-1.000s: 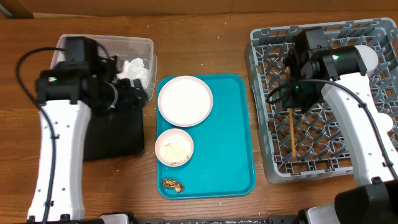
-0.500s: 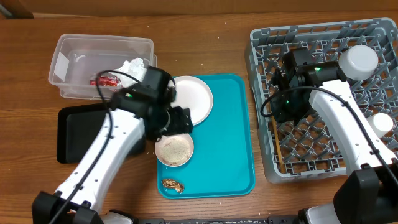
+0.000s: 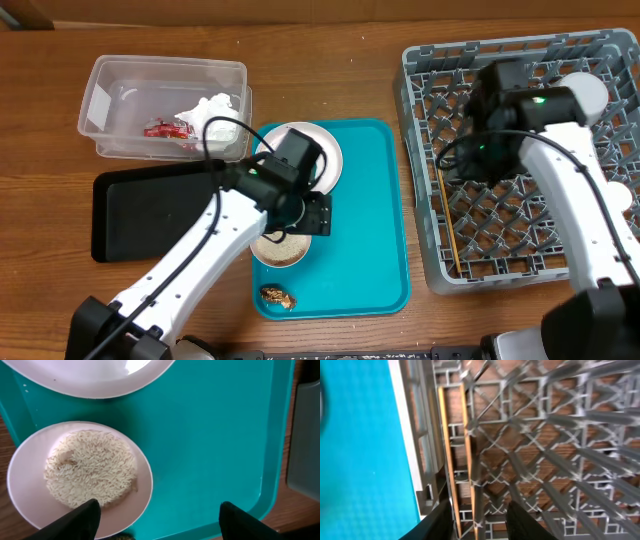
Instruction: Sort waste into correct bins and load items into the dishwasher
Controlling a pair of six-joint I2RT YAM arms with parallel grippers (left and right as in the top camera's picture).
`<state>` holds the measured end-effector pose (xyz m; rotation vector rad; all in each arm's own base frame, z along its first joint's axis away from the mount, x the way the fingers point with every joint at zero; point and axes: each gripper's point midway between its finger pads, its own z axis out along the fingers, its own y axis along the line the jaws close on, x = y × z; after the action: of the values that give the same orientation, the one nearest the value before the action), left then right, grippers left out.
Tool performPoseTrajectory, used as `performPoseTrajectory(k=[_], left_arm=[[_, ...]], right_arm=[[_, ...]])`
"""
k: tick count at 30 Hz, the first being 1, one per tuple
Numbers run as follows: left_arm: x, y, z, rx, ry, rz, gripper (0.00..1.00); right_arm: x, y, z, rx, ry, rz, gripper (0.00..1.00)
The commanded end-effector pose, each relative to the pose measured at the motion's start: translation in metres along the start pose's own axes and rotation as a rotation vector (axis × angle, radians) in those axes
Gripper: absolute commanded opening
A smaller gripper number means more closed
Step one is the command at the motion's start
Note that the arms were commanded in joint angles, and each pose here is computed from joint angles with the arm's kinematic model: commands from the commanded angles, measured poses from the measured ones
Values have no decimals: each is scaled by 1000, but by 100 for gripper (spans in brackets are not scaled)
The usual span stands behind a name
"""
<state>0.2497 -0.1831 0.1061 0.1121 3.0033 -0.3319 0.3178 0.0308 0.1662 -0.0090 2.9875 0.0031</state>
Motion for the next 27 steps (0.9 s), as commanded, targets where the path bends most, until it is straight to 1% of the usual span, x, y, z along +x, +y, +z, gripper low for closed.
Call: performPoseTrajectory(k=[1, 7, 9, 10, 12, 15, 19, 23, 25, 27], left_arm=[[4, 4, 18, -74, 17, 12, 77], [14, 2, 48, -115, 101, 36, 73], [17, 4, 58, -132, 131, 36, 63], [19, 6, 63, -141, 147, 34, 55], [20, 7, 68, -149, 161, 33, 48], [18, 7, 73, -149, 159, 34, 41], [16, 6, 76, -148, 152, 34, 13], [16, 6, 77, -148, 152, 34, 6], [16, 6, 77, -148, 153, 34, 4], [16, 6, 77, -149, 153, 34, 4]], right_arm=[[-6, -7, -28, 3, -90, 49, 38], [-1, -5, -27, -12, -68, 51, 38], [-1, -5, -27, -15, -69, 51, 38], [-1, -5, -27, -15, -69, 51, 38], [-1, -5, -27, -16, -69, 51, 38], [-1, -5, -27, -16, -67, 50, 38], [1, -5, -27, -15, -60, 50, 38], [2, -5, -27, -15, -56, 50, 38], [3, -5, -27, -15, -53, 50, 38], [3, -5, -27, -14, -53, 50, 38]])
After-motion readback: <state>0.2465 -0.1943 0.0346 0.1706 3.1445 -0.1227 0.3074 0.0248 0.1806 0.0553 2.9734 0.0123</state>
